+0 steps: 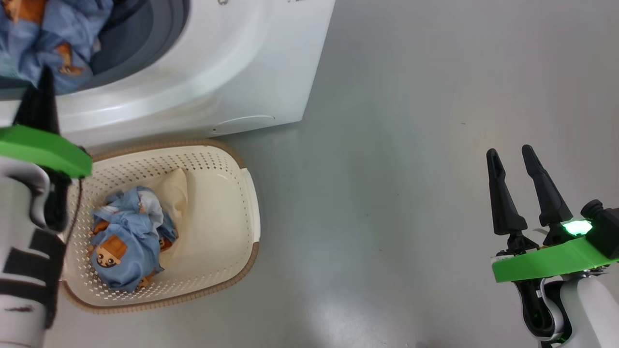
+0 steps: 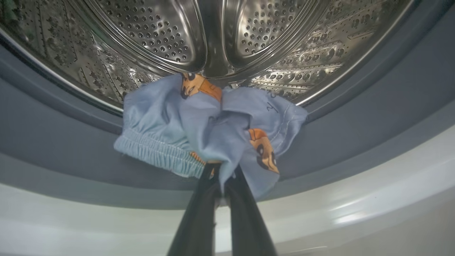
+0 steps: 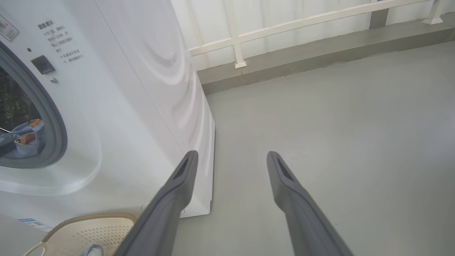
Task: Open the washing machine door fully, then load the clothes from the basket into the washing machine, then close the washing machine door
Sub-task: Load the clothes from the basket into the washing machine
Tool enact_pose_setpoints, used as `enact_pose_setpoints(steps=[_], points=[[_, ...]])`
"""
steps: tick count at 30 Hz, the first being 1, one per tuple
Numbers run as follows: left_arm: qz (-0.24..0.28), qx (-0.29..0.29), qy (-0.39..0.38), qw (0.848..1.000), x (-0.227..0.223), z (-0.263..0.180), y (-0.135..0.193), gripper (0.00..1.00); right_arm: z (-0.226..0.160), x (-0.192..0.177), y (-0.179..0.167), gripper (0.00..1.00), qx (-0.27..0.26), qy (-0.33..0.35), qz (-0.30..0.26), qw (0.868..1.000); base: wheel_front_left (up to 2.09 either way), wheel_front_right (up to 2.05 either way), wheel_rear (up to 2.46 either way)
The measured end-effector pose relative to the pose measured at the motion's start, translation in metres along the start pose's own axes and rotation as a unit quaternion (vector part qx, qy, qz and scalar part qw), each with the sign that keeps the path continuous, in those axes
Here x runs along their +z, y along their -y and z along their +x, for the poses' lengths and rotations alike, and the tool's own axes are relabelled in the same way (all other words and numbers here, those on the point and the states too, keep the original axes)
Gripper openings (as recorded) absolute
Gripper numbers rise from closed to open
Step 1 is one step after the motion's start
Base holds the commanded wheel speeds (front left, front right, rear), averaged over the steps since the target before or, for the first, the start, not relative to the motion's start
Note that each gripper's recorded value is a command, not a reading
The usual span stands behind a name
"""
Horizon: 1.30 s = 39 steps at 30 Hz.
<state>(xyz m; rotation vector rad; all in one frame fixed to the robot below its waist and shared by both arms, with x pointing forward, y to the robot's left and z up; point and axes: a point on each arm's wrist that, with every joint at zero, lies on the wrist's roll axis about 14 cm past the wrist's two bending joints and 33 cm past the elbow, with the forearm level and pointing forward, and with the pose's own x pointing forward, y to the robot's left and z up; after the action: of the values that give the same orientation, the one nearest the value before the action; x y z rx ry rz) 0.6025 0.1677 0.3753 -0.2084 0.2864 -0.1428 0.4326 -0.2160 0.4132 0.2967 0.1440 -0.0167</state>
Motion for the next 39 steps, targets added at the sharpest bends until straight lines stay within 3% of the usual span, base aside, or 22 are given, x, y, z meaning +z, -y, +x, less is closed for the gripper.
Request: enact_pose_setpoints(steps=[14,26,27,29,30,39], points=[[0.055,-0.020,0.060,0.996,0.063,0.056,0.007,0.00,0.014,-0.007,-0.007,1.00,0.009,-0.003,0.004,1.000,0.00,0.00,0.00],[0.095,-0.013,-0.002,0.995,0.029,0.087,0.006,0.00,0.010,-0.016,0.005,1.00,-0.013,-0.016,0.002,1.000,0.00,0.00,0.00],[0.096,-0.014,-0.002,0.995,0.030,0.089,0.007,0.07,0.010,-0.017,0.005,1.00,-0.014,-0.016,0.002,1.000,0.00,0.00,0.00],[0.099,-0.013,-0.006,0.995,0.028,0.088,0.007,0.50,0.010,-0.017,0.004,1.00,-0.014,-0.015,0.005,1.000,0.00,0.00,0.00],[0.099,-0.011,-0.009,0.995,0.027,0.087,0.006,1.00,0.011,-0.016,0.003,1.00,-0.013,-0.013,0.006,1.000,0.00,0.00,0.00],[0.079,-0.005,-0.008,0.997,0.033,0.078,0.006,1.00,0.016,-0.005,-0.005,1.00,-0.001,0.003,0.008,1.000,0.00,0.00,0.00]])
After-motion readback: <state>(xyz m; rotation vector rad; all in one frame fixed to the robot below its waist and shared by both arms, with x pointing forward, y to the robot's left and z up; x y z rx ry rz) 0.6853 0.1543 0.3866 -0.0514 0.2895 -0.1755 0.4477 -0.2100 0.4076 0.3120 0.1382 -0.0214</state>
